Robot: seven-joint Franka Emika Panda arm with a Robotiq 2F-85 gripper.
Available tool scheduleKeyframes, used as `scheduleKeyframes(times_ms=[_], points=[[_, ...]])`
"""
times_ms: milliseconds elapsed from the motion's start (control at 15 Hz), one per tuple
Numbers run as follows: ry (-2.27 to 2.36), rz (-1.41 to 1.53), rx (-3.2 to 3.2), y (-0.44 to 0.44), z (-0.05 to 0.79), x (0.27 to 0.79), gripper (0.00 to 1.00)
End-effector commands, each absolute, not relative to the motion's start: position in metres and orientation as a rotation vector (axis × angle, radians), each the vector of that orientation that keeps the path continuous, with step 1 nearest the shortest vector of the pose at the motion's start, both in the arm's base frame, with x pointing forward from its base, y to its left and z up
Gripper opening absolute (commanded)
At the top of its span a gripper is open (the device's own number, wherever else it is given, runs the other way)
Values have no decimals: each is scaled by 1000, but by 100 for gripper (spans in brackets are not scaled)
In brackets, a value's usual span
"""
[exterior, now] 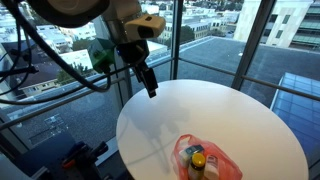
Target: Remove the yellow and brown bottle from the plastic bag and place it on the table
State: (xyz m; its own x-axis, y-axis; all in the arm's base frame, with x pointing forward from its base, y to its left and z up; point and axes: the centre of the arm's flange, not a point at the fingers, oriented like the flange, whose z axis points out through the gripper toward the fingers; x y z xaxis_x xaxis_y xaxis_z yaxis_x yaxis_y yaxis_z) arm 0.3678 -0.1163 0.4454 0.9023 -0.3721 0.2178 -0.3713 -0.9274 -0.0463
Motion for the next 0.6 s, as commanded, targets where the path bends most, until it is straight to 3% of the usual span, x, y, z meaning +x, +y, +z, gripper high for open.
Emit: scheduleKeyframes(times_ms=[0,533], points=[[709,-366,-3059,-154,449,372,100],[718,-357,-3055,-152,433,366,100]])
